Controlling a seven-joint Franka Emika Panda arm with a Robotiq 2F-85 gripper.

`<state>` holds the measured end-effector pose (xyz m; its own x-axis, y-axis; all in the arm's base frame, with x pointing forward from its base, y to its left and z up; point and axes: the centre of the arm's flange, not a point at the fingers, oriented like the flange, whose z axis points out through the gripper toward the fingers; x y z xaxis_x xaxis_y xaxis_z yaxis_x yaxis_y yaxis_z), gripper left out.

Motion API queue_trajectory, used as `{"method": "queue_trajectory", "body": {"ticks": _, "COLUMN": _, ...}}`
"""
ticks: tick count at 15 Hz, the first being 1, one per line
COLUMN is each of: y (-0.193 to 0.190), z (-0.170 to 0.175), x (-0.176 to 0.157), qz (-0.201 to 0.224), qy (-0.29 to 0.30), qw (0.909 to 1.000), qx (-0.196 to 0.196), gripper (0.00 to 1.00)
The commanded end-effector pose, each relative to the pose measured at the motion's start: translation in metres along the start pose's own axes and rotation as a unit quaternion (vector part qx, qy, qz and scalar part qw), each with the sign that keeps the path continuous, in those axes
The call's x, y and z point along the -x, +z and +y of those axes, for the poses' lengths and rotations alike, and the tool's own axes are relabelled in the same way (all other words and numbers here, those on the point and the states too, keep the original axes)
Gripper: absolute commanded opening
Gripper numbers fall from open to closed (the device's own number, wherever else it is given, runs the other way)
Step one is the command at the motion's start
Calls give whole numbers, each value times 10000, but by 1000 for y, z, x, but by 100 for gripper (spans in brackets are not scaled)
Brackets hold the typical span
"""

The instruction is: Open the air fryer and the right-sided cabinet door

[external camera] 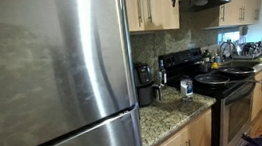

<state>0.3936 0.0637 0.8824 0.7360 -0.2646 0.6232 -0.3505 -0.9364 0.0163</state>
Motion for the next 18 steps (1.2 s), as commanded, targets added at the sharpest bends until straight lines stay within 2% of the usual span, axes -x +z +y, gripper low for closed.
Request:
{"method": "queue_trajectory", "body": {"ticks": 1, "y": 10, "z": 0, "x": -7, "qz": 11, "qy": -246, "qw": 9997, "qx": 67, "gripper": 100}}
{"method": "queue_trajectory", "body": {"ticks": 2, "y": 16, "z": -6, "x": -11, "qz": -37, "qy": -688, "qw": 9976, "qx": -5, "gripper": 100}}
{"method": "queue_trajectory", "body": {"ticks": 4, "y": 23, "z": -25, "x": -21, "qz": 64, "qy": -1185, "qw": 9925, "qx": -291, "gripper": 100}}
{"method": "queue_trajectory", "body": {"ticks": 7, "y": 31, "z": -54, "x": -47, "qz": 508, "qy": -1710, "qw": 9826, "qx": -513, "gripper": 100}}
{"method": "queue_trajectory", "body": {"ticks": 9, "y": 31, "z": -66, "x": -61, "qz": 798, "qy": -1556, "qw": 9819, "qx": -728, "gripper": 100}}
{"method": "queue_trajectory", "body": {"ticks": 10, "y": 34, "z": -56, "x": -36, "qz": 610, "qy": -1530, "qw": 9851, "qx": -489, "gripper": 100}}
{"method": "queue_trajectory", "body": {"ticks": 12, "y": 37, "z": -63, "x": -46, "qz": 747, "qy": -1522, "qw": 9838, "qx": -575, "gripper": 100}}
{"method": "queue_trajectory", "body": {"ticks": 14, "y": 44, "z": -63, "x": -51, "qz": 709, "qy": -1507, "qw": 9844, "qx": -560, "gripper": 100}}
{"method": "queue_trajectory", "body": {"ticks": 18, "y": 59, "z": -74, "x": -86, "qz": 1133, "qy": -1802, "qw": 9741, "qx": -766, "gripper": 100}}
